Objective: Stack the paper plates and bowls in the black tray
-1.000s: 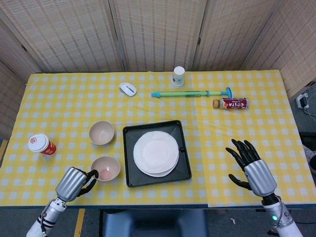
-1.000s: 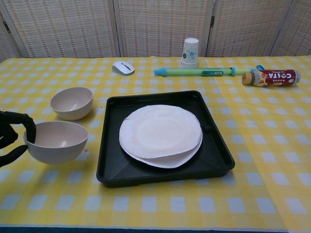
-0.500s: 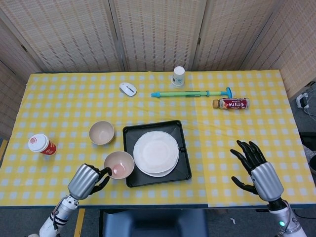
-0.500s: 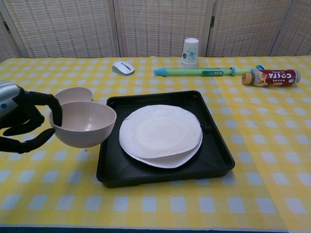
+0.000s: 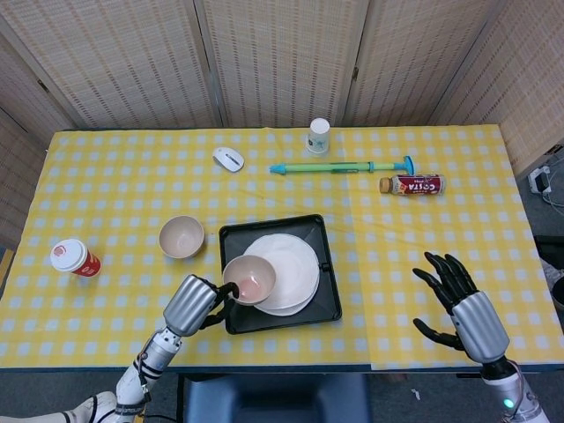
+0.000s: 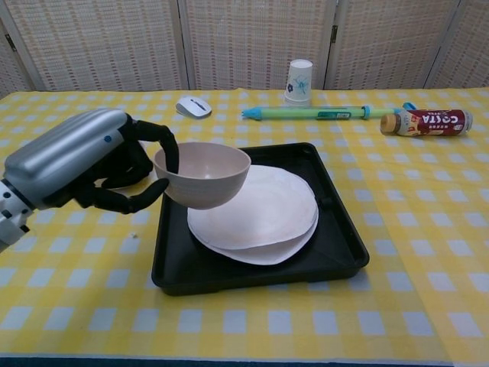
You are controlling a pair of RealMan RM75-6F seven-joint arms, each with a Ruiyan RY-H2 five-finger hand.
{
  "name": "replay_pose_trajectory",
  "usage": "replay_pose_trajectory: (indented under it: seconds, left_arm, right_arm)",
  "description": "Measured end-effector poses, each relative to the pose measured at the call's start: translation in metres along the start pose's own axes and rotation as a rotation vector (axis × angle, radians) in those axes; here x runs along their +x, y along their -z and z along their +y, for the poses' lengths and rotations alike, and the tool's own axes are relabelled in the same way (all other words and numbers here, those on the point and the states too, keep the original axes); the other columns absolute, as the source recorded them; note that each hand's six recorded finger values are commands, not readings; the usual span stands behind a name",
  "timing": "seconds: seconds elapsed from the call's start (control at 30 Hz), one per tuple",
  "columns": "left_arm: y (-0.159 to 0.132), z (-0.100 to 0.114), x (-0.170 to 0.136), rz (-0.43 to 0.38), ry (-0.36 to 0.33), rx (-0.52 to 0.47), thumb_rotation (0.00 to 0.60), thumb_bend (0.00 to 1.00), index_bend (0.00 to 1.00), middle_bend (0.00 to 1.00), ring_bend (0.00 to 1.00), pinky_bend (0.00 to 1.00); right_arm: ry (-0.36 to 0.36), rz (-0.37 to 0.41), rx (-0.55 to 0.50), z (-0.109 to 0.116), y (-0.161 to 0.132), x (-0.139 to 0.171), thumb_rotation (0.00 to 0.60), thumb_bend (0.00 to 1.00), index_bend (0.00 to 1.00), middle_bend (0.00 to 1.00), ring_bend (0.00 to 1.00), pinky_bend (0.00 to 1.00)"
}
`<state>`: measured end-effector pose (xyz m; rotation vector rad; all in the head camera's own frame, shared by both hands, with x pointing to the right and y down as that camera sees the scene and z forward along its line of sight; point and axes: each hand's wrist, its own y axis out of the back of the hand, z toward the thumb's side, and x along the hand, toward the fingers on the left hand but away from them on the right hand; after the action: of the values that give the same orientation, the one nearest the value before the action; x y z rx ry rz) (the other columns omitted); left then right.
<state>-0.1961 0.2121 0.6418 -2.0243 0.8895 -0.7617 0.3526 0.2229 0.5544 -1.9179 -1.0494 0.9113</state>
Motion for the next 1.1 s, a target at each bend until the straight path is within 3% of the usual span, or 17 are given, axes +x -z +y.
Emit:
replay_pose_trajectory:
  seconds: [0.2, 0.53, 1.1]
  left_arm:
    - [-0.005, -0.019, 0.026, -0.004, 0.009, -0.031, 0.6, 0.5, 0.54, 1.0, 0.99, 1.0]
    - [-0.013, -0.041, 0.06, 0.012, -0.033, -0.062, 0.6, 0.5, 0.55, 1.0, 0.99, 1.0]
    - [-0.002, -0.074, 0.087, 0.071, -0.004, -0.062, 0.6, 0.5, 0.53, 1.0, 1.0, 1.0]
  right_arm:
    - [0.005, -0.017, -0.006, 0.003, 0.004, 0.0, 0.6, 0.26, 0.15, 0.0, 0.0, 0.0]
    - [0.031, -0.04, -0.015, 0.015, 0.011, 0.004, 0.6, 0.26, 0.15, 0.0, 0.0, 0.0]
    - [0.014, -0.095, 0.004, 0.013, 0.021, 0.004, 0.6, 0.26, 0.15, 0.0, 0.0, 0.0]
